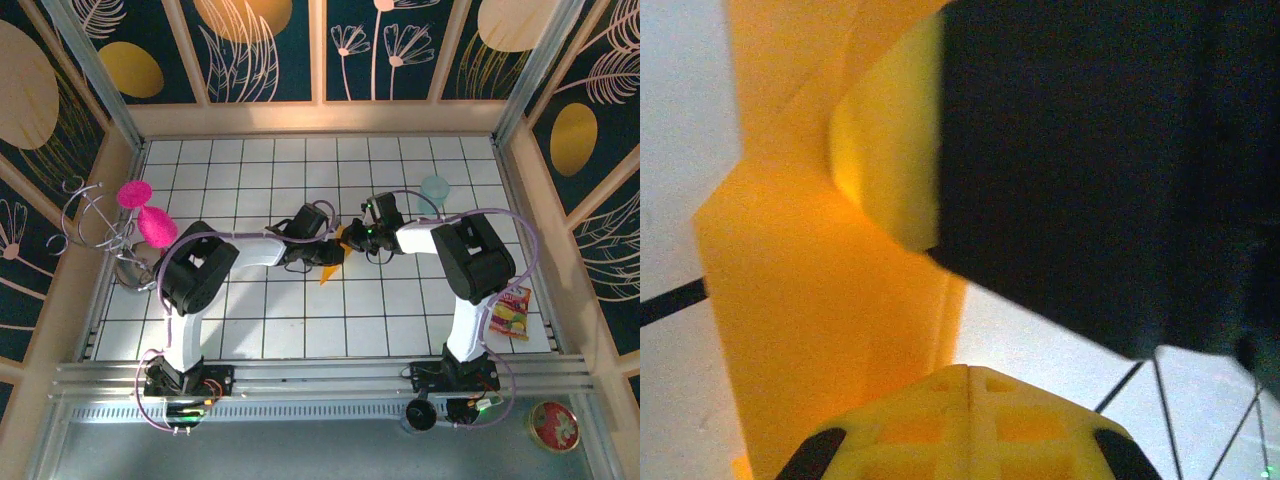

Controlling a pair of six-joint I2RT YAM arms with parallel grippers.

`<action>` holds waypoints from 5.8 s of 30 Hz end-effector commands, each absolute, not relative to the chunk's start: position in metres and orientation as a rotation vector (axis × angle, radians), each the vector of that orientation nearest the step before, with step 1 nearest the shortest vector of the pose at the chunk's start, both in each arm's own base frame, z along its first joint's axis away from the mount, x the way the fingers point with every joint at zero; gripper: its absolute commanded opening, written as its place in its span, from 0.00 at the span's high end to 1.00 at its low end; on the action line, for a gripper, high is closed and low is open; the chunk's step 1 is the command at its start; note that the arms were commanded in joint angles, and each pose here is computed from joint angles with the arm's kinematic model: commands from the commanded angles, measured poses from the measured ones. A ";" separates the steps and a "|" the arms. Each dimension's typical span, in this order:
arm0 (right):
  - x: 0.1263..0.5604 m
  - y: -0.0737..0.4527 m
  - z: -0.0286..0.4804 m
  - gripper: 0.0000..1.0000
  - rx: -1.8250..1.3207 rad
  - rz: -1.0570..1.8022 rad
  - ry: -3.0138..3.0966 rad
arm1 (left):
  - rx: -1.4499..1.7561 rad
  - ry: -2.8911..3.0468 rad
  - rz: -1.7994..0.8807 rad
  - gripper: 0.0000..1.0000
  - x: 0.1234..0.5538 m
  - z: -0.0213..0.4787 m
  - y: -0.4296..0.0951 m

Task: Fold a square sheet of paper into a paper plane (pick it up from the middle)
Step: Fold the wing for the fifth time at the center of the table, then turn over a paper plane at the center of the table.

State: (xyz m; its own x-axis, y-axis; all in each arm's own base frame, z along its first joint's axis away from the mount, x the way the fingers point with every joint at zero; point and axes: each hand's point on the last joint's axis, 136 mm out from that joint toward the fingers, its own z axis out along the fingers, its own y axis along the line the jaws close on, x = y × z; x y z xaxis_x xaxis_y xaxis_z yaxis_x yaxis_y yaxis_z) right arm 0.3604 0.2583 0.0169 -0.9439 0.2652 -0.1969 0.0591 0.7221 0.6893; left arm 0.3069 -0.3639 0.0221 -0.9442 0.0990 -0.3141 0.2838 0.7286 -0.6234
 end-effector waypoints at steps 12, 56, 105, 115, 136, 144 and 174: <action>0.333 0.223 -0.039 0.95 0.397 0.827 2.832 | 0.309 2.932 -0.832 1.00 0.220 -0.028 -0.296; 0.362 0.258 0.028 0.94 0.090 1.042 2.599 | 0.061 2.863 -0.750 1.00 0.273 -0.019 -0.321; 0.418 0.164 0.024 0.95 0.389 0.781 2.455 | 0.051 2.868 -0.867 1.00 0.257 -0.010 -0.322; 0.392 0.168 0.090 0.83 0.374 0.606 2.376 | 0.047 2.552 -1.023 0.82 0.313 0.095 -0.342; 0.349 0.251 0.044 0.30 0.245 0.174 2.640 | -0.215 2.524 -0.650 0.13 0.334 0.056 -0.221; 0.334 0.227 0.062 0.40 0.332 0.079 2.567 | -0.215 2.524 -0.631 0.09 0.334 0.054 -0.218; 0.355 0.292 0.124 1.00 0.019 0.679 2.380 | -0.348 2.457 -0.706 0.09 0.338 0.069 -0.203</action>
